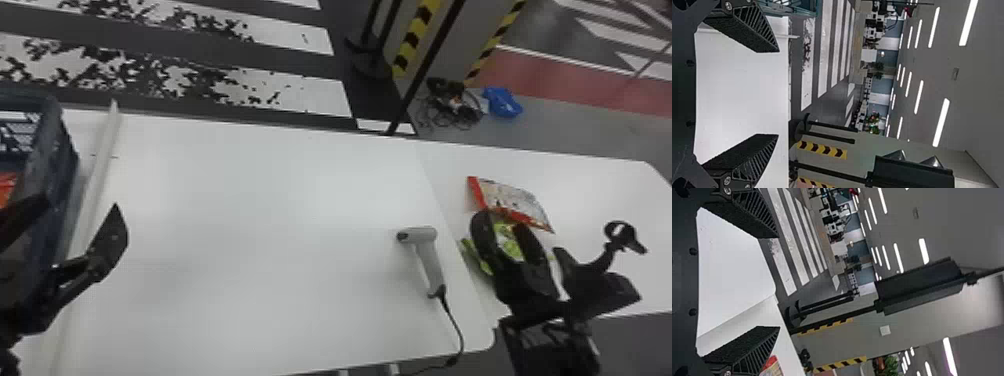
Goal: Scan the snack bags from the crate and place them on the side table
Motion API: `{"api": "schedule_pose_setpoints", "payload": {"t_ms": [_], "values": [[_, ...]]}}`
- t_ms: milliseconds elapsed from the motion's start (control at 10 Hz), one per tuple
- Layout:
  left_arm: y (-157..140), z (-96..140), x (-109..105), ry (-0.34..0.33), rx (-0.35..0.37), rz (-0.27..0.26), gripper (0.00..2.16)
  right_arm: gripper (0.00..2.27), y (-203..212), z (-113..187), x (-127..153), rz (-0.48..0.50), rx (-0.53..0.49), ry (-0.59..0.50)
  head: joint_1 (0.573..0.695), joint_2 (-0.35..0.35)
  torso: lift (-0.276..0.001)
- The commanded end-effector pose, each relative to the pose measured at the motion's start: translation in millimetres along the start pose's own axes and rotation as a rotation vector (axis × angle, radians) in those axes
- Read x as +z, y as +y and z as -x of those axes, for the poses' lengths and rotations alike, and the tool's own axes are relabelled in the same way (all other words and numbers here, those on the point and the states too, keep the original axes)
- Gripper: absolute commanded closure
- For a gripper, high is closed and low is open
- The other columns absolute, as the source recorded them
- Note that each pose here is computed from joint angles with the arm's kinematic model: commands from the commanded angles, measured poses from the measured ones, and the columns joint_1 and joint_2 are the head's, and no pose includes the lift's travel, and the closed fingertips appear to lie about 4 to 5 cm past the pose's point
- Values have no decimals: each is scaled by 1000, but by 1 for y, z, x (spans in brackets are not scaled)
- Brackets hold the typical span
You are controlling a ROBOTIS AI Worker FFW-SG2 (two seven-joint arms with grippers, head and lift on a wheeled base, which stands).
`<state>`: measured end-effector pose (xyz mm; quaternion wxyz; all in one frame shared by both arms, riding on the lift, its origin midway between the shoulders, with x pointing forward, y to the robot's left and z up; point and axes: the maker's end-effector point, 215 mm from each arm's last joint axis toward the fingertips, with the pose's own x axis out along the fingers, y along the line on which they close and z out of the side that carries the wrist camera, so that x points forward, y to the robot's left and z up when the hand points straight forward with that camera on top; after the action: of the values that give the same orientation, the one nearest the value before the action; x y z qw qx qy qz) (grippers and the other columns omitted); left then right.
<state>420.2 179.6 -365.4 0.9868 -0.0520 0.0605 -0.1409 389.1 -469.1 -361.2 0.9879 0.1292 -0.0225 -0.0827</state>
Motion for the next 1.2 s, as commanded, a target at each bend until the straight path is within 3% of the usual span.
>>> {"api": "schedule_pose_setpoints", "payload": {"t_ms": [0,100,500,800,1000,1100], "values": [[0,0,0,0,-1,-1,103,43,69,8,-5,91,101,-58,695,-350,-95],[0,1,-1,2,-1,-1,103,43,104,14,-11,138,137,-87,695,-347,-95],[-8,-2,-3,7,-6,-1,103,46,192,43,-42,186,231,-135,695,-187,-95],[-13,-4,-2,22,-20,-17,103,49,231,58,-72,182,281,-91,695,-120,-95],[-5,-3,16,27,-20,-31,100,49,237,60,-78,178,292,-76,695,-79,-95],[9,0,35,34,-17,-51,103,53,237,60,-78,178,292,-76,695,-65,-95]]}}
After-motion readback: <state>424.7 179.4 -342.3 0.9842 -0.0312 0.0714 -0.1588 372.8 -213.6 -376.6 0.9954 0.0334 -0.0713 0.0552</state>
